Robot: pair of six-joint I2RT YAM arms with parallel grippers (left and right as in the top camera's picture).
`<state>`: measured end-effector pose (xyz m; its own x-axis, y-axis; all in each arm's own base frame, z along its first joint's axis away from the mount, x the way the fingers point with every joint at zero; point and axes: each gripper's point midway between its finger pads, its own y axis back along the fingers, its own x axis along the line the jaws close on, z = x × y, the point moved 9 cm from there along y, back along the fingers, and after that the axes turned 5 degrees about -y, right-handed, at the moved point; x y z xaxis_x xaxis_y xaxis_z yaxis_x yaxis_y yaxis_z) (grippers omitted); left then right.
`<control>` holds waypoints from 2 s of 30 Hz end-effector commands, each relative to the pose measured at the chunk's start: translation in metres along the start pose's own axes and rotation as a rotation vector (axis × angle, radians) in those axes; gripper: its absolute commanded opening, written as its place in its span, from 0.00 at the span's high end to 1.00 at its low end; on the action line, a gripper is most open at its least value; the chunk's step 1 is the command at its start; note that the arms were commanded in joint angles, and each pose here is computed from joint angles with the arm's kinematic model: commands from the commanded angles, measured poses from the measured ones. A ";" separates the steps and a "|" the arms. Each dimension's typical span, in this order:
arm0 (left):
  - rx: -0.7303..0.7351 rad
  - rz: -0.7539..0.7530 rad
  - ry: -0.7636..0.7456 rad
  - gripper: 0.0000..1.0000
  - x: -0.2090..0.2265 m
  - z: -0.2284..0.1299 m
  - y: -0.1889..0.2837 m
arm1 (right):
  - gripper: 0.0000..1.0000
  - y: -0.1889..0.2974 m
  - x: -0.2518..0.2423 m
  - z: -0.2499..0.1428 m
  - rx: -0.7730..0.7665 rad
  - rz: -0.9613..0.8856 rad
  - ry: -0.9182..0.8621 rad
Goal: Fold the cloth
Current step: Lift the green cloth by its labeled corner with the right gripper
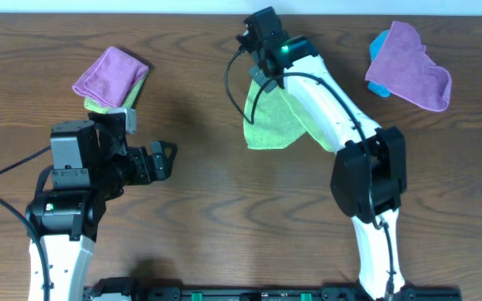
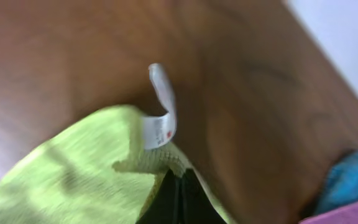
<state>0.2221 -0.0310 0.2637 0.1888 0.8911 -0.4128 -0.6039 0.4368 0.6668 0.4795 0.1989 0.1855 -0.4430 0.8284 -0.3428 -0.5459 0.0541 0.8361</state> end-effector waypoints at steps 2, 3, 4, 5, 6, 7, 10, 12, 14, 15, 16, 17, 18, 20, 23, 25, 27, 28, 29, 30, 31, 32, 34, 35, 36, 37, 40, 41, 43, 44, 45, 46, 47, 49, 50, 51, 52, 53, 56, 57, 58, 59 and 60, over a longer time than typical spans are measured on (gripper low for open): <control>0.002 -0.086 0.001 0.05 -0.009 0.006 0.002 | 0.99 0.001 -0.043 0.005 -0.050 -0.130 -0.108; 0.006 -0.095 0.004 0.05 -0.010 0.006 0.001 | 0.99 0.000 -0.050 0.006 -0.063 -0.143 -0.124; 0.009 -0.105 0.006 0.04 -0.010 0.006 0.000 | 0.99 -0.002 -0.058 0.006 -0.073 -0.157 -0.141; 0.013 -0.110 0.011 0.05 -0.010 0.006 0.000 | 0.99 -0.003 -0.063 0.005 -0.079 -0.168 -0.152; 0.017 -0.110 0.024 0.05 -0.010 0.006 -0.001 | 0.99 -0.005 -0.071 0.005 -0.084 -0.186 -0.167; 0.020 -0.110 0.035 0.05 -0.010 0.005 -0.002 | 0.99 -0.006 -0.078 0.003 -0.085 -0.203 -0.179; 0.035 -0.111 0.065 0.05 -0.009 0.005 -0.006 | 0.68 -0.009 -0.100 -0.003 -0.078 -0.273 -0.218; 0.046 -0.113 0.073 0.04 -0.009 0.005 -0.009 | 0.38 -0.010 -0.115 -0.009 -0.060 -0.327 -0.258; 0.057 -0.115 0.075 0.05 -0.009 0.005 -0.012 | 0.27 -0.010 -0.123 -0.014 -0.039 -0.363 -0.285; 0.062 -0.116 0.075 0.05 -0.009 0.005 -0.014 | 0.25 -0.011 -0.125 -0.017 -0.023 -0.365 -0.286; 0.067 -0.117 0.075 0.04 -0.009 0.005 -0.015 | 0.24 -0.011 -0.124 -0.020 -0.007 -0.357 -0.284; 0.069 -0.119 0.075 0.05 -0.009 0.005 -0.017 | 0.24 -0.011 -0.123 -0.023 0.010 -0.345 -0.285; 0.071 -0.120 0.073 0.05 -0.009 0.006 -0.018 | 0.24 -0.012 -0.117 -0.025 0.030 -0.309 -0.272; 0.069 -0.123 0.068 0.05 -0.009 0.007 -0.020 | 0.24 -0.012 -0.098 -0.028 0.058 -0.171 -0.221; 0.064 -0.123 0.065 0.05 -0.009 0.009 -0.022 | 0.28 -0.008 -0.058 -0.026 0.063 0.108 -0.123; 0.056 -0.125 0.060 0.05 -0.009 0.010 -0.022 | 0.29 -0.003 -0.034 -0.022 0.049 0.239 -0.073; 0.050 -0.126 0.057 0.05 -0.009 0.011 -0.022 | 0.30 0.000 -0.016 -0.017 0.029 0.309 -0.037; 0.050 -0.126 0.057 0.05 -0.009 0.011 -0.022 | 0.31 0.001 -0.008 -0.015 0.019 0.333 -0.021; 0.050 -0.126 0.057 0.05 -0.009 0.011 -0.022 | 0.32 0.000 -0.002 -0.013 0.016 0.343 -0.013; 0.050 -0.126 0.057 0.05 -0.009 0.011 -0.022 | 0.34 0.000 0.005 -0.012 0.011 0.360 -0.003; 0.050 -0.126 0.057 0.05 -0.009 0.011 -0.022 | 0.37 -0.002 0.011 -0.011 0.011 0.377 0.004; 0.050 -0.126 0.057 0.05 -0.009 0.011 -0.022 | 0.39 -0.003 0.015 -0.011 0.011 0.389 0.008; 0.050 -0.126 0.057 0.05 -0.009 0.011 -0.022 | 0.39 -0.009 0.023 -0.012 0.018 0.409 0.015; 0.050 -0.126 0.057 0.05 -0.009 0.011 -0.022 | 0.39 -0.015 0.026 -0.014 0.029 0.413 0.018; 0.050 -0.126 0.057 0.05 -0.009 0.011 -0.022 | 0.38 -0.018 0.027 -0.015 0.036 0.415 0.018; 0.051 -0.126 0.057 0.05 -0.009 0.011 -0.022 | 0.38 -0.023 0.030 -0.017 0.046 0.424 0.019; 0.050 -0.126 0.057 0.05 -0.009 0.011 -0.022 | 0.38 -0.034 0.035 -0.021 0.066 0.440 0.012; 0.050 -0.126 0.057 0.04 -0.009 0.011 -0.022 | 0.38 -0.035 0.035 -0.021 0.065 0.440 0.011; 0.050 -0.126 0.057 0.05 -0.009 0.011 -0.022 | 0.38 -0.040 0.037 -0.022 0.068 0.440 0.008; 0.050 -0.126 0.057 0.04 -0.009 0.011 -0.022 | 0.38 -0.043 0.038 -0.023 0.074 0.441 0.002; 0.050 -0.126 0.057 0.05 -0.009 0.011 -0.022 | 0.38 -0.045 0.039 -0.024 0.079 0.442 0.001; 0.050 -0.126 0.057 0.05 -0.009 0.011 -0.022 | 0.38 -0.049 0.041 -0.025 0.088 0.444 -0.003; 0.050 -0.126 0.057 0.04 -0.009 0.011 -0.022 | 0.39 -0.052 0.041 -0.026 0.094 0.445 -0.006; 0.050 -0.126 0.057 0.05 -0.009 0.011 -0.022 | 0.41 -0.060 0.045 -0.031 0.113 0.448 -0.008; 0.050 -0.126 0.057 0.05 -0.009 0.011 -0.022 | 0.43 -0.061 0.045 -0.031 0.116 0.449 -0.008; 0.050 -0.126 0.057 0.05 -0.009 0.011 -0.022 | 0.44 -0.063 0.046 -0.032 0.120 0.450 -0.007; 0.050 -0.126 0.057 0.05 -0.009 0.011 -0.022 | 0.46 -0.064 0.046 -0.032 0.120 0.450 -0.007; 0.050 -0.126 0.057 0.04 -0.009 0.011 -0.022 | 0.48 -0.065 0.046 -0.032 0.117 0.449 -0.007; 0.050 -0.126 0.057 0.05 -0.009 0.011 -0.022 | 0.51 -0.065 0.046 -0.030 0.105 0.446 -0.009; 0.050 -0.126 0.057 0.05 -0.009 0.011 -0.022 | 0.51 -0.066 0.046 -0.030 0.101 0.445 -0.009; 0.050 -0.126 0.057 0.05 -0.009 0.011 -0.022 | 0.51 -0.066 0.046 -0.029 0.098 0.444 -0.010; 0.050 -0.126 0.057 0.04 -0.009 0.011 -0.022 | 0.51 -0.068 0.046 -0.030 0.098 0.444 -0.011; 0.050 -0.126 0.057 0.05 -0.009 0.011 -0.022 | 0.52 -0.069 0.046 -0.030 0.098 0.444 -0.011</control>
<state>0.2395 -0.0450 0.2503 0.1910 0.8281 -0.5270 -0.5275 0.5394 0.6563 0.4727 0.2165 0.1025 -0.6196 0.7834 0.0492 -0.2365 -0.2461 0.9400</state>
